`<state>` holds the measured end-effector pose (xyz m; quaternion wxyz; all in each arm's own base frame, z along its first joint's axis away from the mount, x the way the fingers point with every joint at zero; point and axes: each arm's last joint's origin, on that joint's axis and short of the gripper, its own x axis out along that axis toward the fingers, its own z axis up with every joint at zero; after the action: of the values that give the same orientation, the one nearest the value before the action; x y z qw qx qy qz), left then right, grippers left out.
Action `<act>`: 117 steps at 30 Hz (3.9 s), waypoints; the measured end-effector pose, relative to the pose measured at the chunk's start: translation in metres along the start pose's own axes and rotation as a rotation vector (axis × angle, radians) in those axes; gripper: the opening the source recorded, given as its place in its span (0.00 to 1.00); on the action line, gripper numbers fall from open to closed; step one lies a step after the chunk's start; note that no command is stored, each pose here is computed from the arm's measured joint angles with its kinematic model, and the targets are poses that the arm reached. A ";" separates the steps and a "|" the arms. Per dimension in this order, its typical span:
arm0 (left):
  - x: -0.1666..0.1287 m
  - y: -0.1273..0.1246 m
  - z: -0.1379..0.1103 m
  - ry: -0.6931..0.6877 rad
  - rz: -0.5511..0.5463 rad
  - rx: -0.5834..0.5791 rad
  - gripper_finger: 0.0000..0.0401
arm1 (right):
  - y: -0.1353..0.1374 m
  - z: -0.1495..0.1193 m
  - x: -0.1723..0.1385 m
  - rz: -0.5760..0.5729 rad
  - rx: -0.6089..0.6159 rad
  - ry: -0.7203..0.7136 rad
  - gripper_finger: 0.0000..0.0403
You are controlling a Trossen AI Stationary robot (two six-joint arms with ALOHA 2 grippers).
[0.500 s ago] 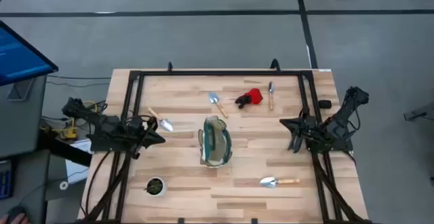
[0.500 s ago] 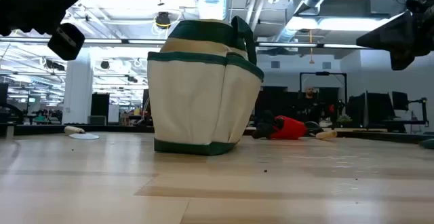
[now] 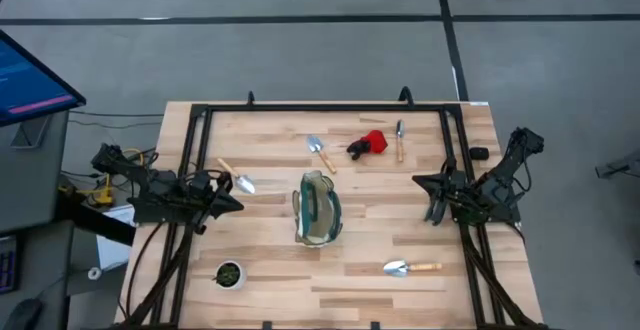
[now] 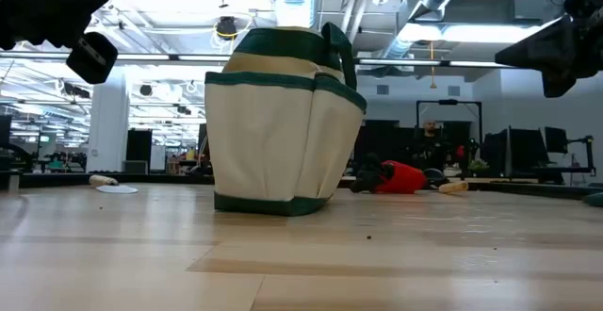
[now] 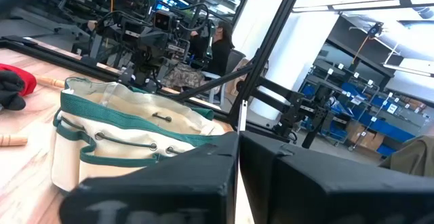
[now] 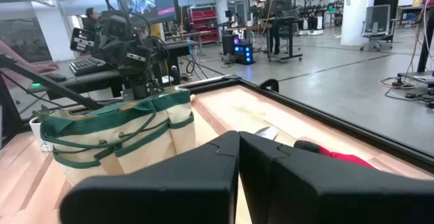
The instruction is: Pick & Place Garden tools in Gardening bag
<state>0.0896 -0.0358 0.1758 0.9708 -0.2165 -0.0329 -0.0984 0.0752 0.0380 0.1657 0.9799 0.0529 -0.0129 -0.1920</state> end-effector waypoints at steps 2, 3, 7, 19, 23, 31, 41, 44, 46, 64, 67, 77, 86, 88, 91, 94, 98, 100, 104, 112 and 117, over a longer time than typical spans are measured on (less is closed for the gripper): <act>0.000 0.000 0.000 0.000 0.000 0.000 0.01 | 0.000 0.000 0.000 0.000 0.000 0.000 0.00; 0.000 0.000 0.000 0.000 0.000 0.000 0.01 | 0.000 0.000 0.000 0.000 0.000 0.000 0.00; 0.000 0.000 0.000 0.000 0.000 0.000 0.01 | 0.000 0.000 0.000 0.000 0.000 0.000 0.00; 0.000 0.000 0.000 0.000 0.000 0.000 0.01 | 0.000 0.000 0.000 0.000 0.000 0.000 0.00; 0.000 0.000 0.000 0.000 0.000 0.000 0.01 | 0.000 0.000 0.000 0.000 0.000 0.000 0.00; 0.000 0.000 0.000 0.000 0.000 0.000 0.01 | 0.000 0.000 0.000 0.000 0.000 0.000 0.00; 0.000 -0.001 0.003 -0.030 -0.013 -0.013 0.01 | 0.000 0.000 0.000 0.000 0.000 0.000 0.00; 0.000 -0.002 0.005 -0.045 -0.022 -0.045 0.01 | 0.000 0.000 0.000 0.000 0.000 0.000 0.00; 0.000 -0.003 0.006 -0.059 -0.028 -0.053 0.01 | 0.000 0.000 0.000 0.000 0.000 0.000 0.00; -0.009 -0.009 0.039 -0.438 -0.031 -0.244 0.01 | -0.002 0.017 0.002 -0.008 0.699 -0.096 0.00; -0.011 -0.009 0.044 -0.496 -0.017 -0.306 0.01 | -0.007 0.026 0.003 -0.061 0.842 -0.169 0.00; -0.011 -0.007 0.044 -0.519 0.033 -0.311 0.04 | -0.029 0.124 -0.010 -0.035 0.523 -0.385 0.07; -0.012 -0.007 0.045 -0.524 0.031 -0.313 0.18 | 0.001 0.202 0.013 -0.251 -0.130 -0.142 0.46; -0.012 -0.007 0.045 -0.524 0.031 -0.313 0.21 | 0.008 0.215 0.021 -0.314 -0.210 -0.107 0.56; -0.012 -0.007 0.045 -0.526 0.036 -0.315 0.25 | 0.015 0.232 0.035 -0.395 -0.278 -0.080 0.65; -0.012 -0.007 0.045 -0.529 0.042 -0.317 0.29 | 0.020 0.245 0.050 -0.406 -0.357 -0.043 0.68; -0.012 -0.007 0.045 -0.530 0.042 -0.317 0.34 | 0.019 0.259 0.073 -0.364 -0.387 0.024 0.68; -0.012 -0.007 0.045 -0.530 0.042 -0.317 0.36 | 0.016 0.261 0.086 -0.325 -0.398 0.094 0.68; -0.012 -0.007 0.045 -0.529 0.042 -0.317 0.39 | 0.006 0.252 0.127 -0.248 -0.437 0.292 0.68; -0.012 -0.007 0.045 -0.526 0.039 -0.304 0.44 | -0.050 0.206 0.207 -0.125 -0.389 0.764 0.69; -0.012 -0.007 0.045 -0.526 0.040 -0.302 0.46 | -0.075 0.156 0.246 0.027 -0.497 1.024 0.69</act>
<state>0.0757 -0.0208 0.2180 0.8874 -0.3772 -0.2639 -0.0235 0.2678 -0.1389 0.3137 0.8465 -0.0930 0.5086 -0.1268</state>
